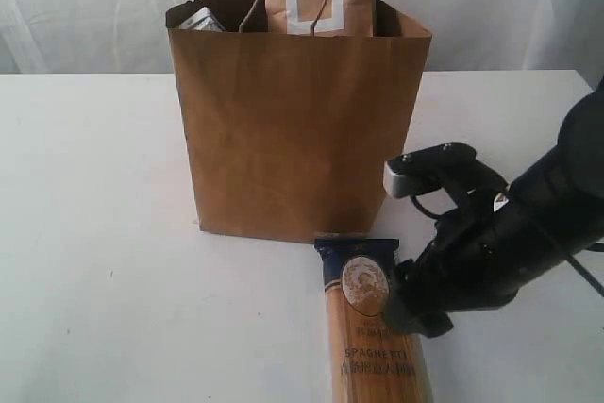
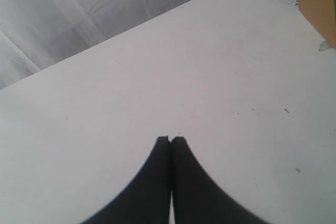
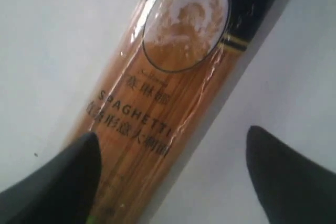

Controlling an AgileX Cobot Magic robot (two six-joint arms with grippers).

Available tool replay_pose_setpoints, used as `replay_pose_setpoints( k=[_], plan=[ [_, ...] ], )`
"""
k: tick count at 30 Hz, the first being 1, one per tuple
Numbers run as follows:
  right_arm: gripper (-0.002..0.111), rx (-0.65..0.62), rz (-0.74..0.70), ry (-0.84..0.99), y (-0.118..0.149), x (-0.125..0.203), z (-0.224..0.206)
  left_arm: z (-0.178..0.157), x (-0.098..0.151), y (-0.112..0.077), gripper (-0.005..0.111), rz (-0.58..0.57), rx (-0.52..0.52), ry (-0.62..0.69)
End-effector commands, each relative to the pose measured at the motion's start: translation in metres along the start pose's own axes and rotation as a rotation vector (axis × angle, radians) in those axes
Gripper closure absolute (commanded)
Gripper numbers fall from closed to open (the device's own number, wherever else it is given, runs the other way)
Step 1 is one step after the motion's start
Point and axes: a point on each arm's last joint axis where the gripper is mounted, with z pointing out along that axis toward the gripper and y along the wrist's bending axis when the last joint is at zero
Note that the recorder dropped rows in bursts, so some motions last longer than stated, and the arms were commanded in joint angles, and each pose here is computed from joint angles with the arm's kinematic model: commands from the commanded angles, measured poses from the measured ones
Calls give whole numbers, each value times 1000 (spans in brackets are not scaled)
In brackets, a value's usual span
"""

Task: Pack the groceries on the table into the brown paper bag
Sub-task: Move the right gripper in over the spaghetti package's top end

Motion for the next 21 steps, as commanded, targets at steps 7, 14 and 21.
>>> replay_pose_setpoints(
  k=[7,14,21],
  plan=[
    [36,-41,115,15,8,-20,-22,0,1,-12,107,-544,109,36],
    [37,-40,185,7,6,-44,-20,1,2,-7,107,-673,25,43],
    [39,-37,208,73,-1,-49,3,1,2,-7,107,-662,22,44]
  ],
)
